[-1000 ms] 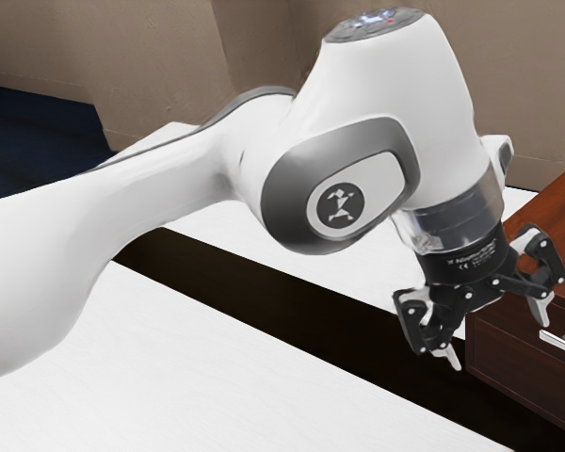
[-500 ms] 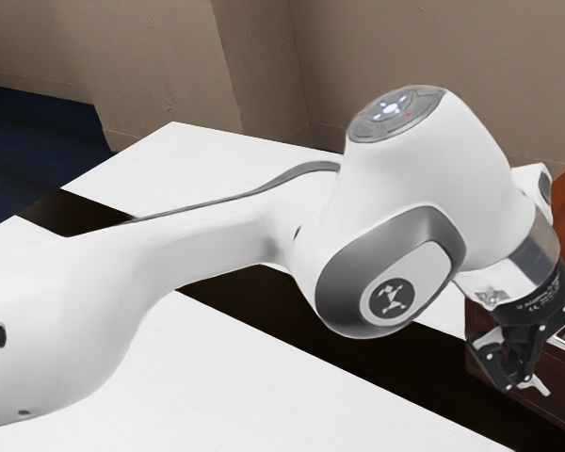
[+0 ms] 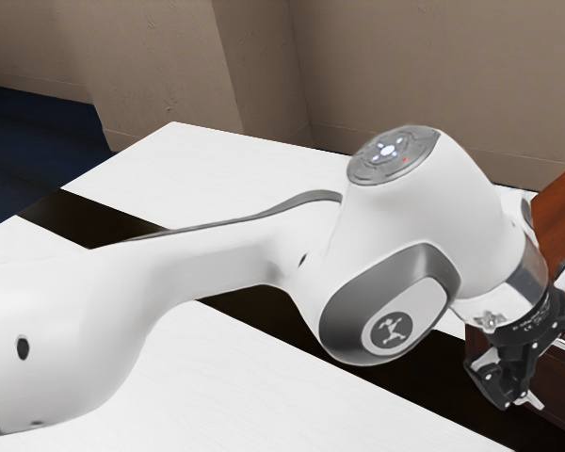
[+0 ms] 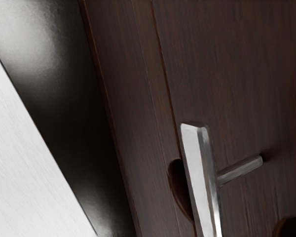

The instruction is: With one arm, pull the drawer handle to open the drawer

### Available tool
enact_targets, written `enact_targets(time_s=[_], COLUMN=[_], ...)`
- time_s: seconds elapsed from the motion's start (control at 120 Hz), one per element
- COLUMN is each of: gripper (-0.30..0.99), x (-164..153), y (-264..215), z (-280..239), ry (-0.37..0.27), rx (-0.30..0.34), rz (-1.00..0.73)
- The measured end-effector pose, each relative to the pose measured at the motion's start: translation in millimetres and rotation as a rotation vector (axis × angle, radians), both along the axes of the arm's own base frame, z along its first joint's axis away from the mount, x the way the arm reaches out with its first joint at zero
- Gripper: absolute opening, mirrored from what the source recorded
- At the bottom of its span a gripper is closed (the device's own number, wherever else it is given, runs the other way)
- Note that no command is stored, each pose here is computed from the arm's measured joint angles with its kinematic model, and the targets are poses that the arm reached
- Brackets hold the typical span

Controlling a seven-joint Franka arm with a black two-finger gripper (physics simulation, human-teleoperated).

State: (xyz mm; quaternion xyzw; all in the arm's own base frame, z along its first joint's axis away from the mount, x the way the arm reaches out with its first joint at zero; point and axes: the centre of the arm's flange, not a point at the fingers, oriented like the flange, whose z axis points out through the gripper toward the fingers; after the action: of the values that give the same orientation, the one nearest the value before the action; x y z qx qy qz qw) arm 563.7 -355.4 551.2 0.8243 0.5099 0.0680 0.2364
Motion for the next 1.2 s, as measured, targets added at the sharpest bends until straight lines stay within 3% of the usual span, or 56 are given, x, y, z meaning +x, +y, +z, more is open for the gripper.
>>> enact_targets(time_s=[0.217, 0.5, 0.7, 0.942, 1.2], gripper=[0.69, 0.48, 0.45, 0.27, 0.16], x=[1.5, 0.7, 0.9, -4.8, -19.5], y=[4.0, 2.0, 1.5, -0.5, 4.0], z=[-9.5, -9.2, -9.4, -11.5, -7.0], ry=[0.012, 0.012, 0.006, 0.011, 0.013], rx=[-0.004, -0.014, -0.025, -0.028, -0.029], rz=[0.029, 0.042, 0.052, 0.054, 0.055])
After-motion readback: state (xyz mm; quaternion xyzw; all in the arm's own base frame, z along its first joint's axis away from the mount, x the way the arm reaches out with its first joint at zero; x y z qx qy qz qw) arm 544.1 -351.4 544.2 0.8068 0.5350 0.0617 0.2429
